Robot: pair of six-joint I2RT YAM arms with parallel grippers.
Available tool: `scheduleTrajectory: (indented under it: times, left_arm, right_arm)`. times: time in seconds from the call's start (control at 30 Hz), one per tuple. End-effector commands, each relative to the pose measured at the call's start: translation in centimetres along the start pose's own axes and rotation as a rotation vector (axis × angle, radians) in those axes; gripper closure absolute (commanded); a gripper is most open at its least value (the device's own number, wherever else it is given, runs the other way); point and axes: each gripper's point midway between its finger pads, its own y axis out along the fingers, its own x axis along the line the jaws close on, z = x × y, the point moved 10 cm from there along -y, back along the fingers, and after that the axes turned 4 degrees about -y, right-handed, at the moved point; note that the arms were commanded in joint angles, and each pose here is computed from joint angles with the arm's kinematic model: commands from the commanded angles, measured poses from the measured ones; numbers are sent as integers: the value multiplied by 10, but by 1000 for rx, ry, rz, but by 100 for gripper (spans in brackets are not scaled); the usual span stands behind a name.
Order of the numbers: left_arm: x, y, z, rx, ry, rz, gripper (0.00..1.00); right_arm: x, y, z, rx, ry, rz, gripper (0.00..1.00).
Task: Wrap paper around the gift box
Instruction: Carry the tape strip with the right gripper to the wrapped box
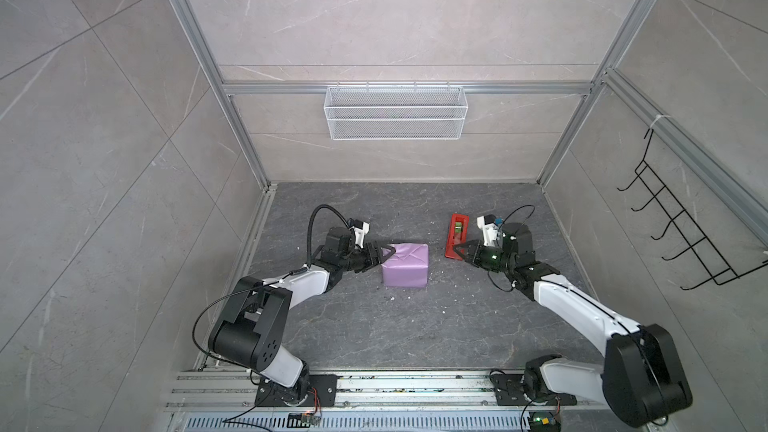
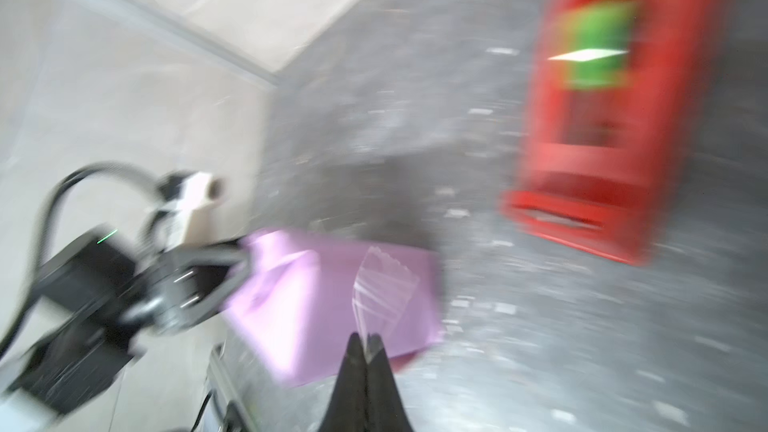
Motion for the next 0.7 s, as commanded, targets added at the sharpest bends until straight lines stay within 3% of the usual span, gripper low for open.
scheduleTrajectory:
  times: [0.0, 0.27, 0.67]
  left_arm:
    - [30, 3, 27, 98, -78, -153, 28]
    - [30, 3, 27, 98, -76, -158, 28]
    - [29, 2, 27, 98, -74, -156, 28]
  right_arm:
    - [36, 13, 5, -40, -64, -46, 100]
    - [95, 64, 30, 1, -236, -163, 100]
    - [94, 98, 46, 54, -299, -178, 100]
